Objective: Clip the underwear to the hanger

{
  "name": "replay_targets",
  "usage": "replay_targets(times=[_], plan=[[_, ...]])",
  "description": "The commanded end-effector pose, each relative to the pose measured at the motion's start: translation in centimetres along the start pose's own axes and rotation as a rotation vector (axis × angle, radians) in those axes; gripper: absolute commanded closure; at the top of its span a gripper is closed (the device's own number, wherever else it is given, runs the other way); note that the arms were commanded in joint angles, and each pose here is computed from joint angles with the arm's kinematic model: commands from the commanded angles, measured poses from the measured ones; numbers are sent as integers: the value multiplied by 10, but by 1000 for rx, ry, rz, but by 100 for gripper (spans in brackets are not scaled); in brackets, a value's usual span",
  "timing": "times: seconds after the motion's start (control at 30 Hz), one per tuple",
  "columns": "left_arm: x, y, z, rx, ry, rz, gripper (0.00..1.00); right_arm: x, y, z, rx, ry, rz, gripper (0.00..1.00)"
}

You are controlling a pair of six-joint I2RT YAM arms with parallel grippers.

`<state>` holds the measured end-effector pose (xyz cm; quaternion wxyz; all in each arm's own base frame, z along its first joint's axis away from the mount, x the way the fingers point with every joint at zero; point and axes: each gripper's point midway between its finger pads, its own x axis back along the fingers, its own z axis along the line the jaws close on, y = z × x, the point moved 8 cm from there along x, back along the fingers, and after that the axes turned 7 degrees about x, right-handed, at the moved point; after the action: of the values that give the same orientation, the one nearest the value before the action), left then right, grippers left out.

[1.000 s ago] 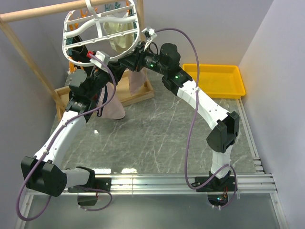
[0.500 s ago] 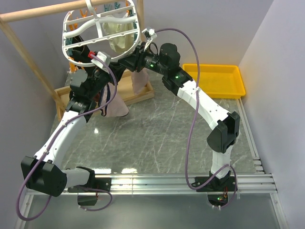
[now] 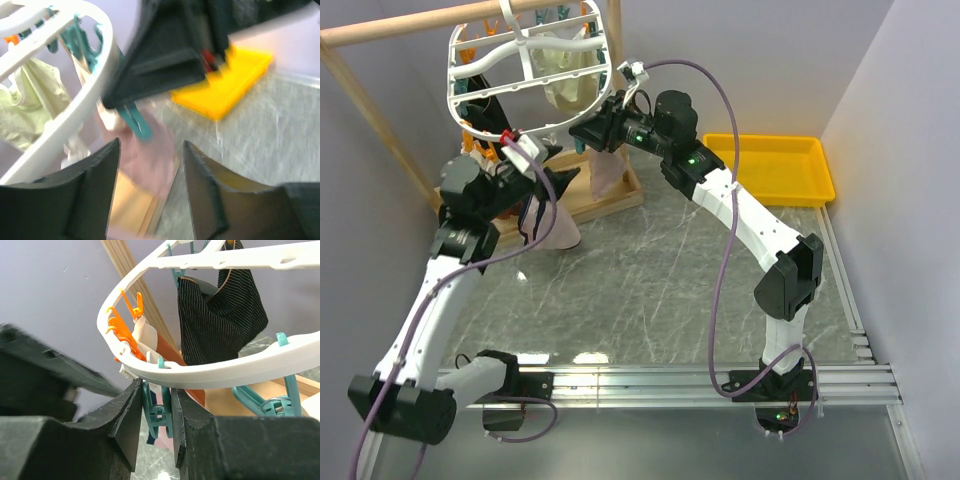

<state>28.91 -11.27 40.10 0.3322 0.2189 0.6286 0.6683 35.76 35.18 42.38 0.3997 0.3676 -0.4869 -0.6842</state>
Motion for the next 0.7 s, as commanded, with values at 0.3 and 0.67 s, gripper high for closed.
replay_targets(times=[0.3, 0.67], plan=[[75, -29, -34, -444, -314, 290, 36, 11, 27, 3, 51, 23, -70, 100], [3, 17, -9, 49, 109, -24, 45, 12, 30, 3, 20, -11, -108, 100]])
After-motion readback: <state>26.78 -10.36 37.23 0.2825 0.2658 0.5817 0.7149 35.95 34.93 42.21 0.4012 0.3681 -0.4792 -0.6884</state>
